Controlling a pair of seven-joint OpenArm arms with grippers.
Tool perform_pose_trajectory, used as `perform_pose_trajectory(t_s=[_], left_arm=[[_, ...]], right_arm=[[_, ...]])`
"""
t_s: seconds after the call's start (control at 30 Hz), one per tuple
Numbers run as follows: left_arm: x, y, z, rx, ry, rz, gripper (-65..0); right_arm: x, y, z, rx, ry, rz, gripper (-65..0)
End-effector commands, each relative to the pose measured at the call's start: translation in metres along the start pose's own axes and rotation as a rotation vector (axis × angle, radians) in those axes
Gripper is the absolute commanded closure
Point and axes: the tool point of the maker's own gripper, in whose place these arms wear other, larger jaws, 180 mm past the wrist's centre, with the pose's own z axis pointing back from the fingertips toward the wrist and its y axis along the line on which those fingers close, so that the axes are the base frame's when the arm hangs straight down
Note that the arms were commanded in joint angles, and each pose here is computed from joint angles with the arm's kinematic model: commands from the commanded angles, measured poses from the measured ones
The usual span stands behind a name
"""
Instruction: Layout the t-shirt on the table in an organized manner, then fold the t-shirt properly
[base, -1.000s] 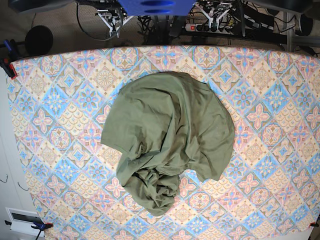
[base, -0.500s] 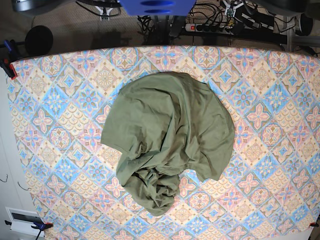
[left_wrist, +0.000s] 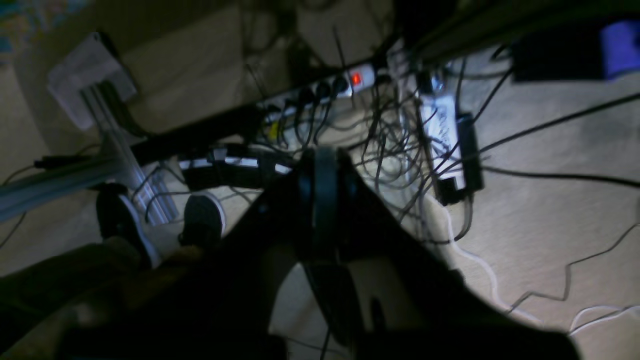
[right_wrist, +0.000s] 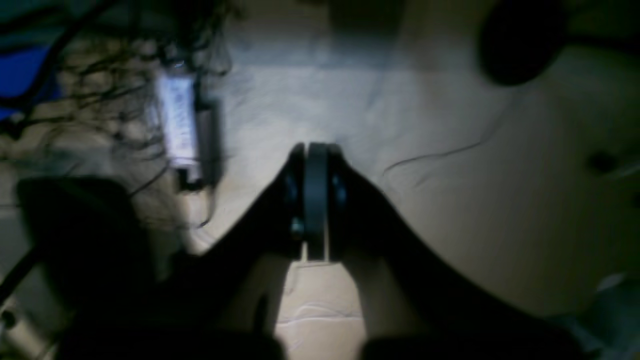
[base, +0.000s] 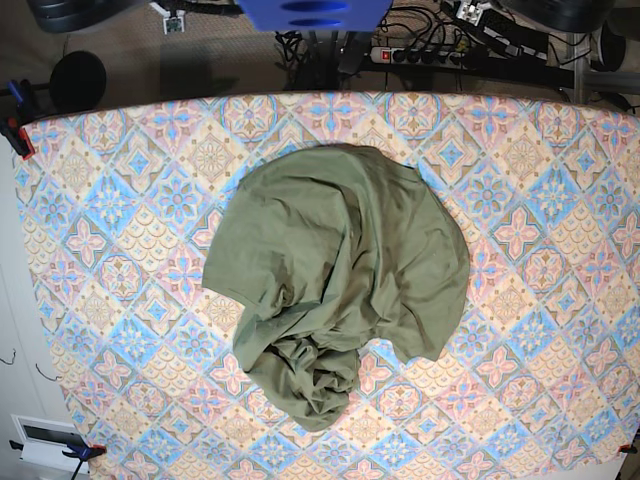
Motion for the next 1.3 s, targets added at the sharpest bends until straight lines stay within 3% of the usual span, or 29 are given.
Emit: perform_pose_trajectory(t_s=[0.0, 0.17, 0.37, 0.6, 0.7, 0.8, 0.97, 1.13, 1.27], left_arm=[[0.008, 0.002, 0.010, -0.008, -0.028, 0.001, 0.0], [0.046, -0.005, 0.037, -0.058, -0.127, 0.019, 0.0], [0.101, -0.021, 0.066, -0.127, -0.263, 0.000, 0.0], [0.172, 0.001, 0.096, -0.067, -0.447, -0.015, -0.1], [0.192, 0.011, 0.098, -0.039, -0.490, -0.029, -0.2], [0.211, 0.024, 0.091, -0.012, -0.500, -0.011, -0.2], [0.254, 0.064, 0.076, 0.023, -0.511, 0.144, -1.2], [0.305, 0.081, 0.062, -0.034, -0.488, 0.246, -11.5], [0.349, 0.086, 0.055, -0.097, -0.493, 0.302, -19.3]], right_arm=[[0.001, -0.009, 0.009, -0.022, -0.019, -0.008, 0.0], [0.024, -0.044, 0.039, -0.111, -0.101, -0.020, 0.0], [0.089, -0.046, 0.072, -0.115, -0.277, 0.014, 0.0], [0.151, -0.038, 0.106, -0.104, -0.366, 0.030, 0.0], [0.149, -0.020, 0.102, -0.056, -0.342, 0.034, 0.0], [0.168, 0.003, 0.101, 0.003, -0.388, 0.036, 0.0], [0.203, 0.052, 0.100, 0.127, -0.473, 0.046, 0.0], [0.240, 0.091, 0.105, 0.227, -0.566, 0.064, -0.9], [0.257, 0.115, 0.104, 0.282, -0.557, 0.094, -7.9]])
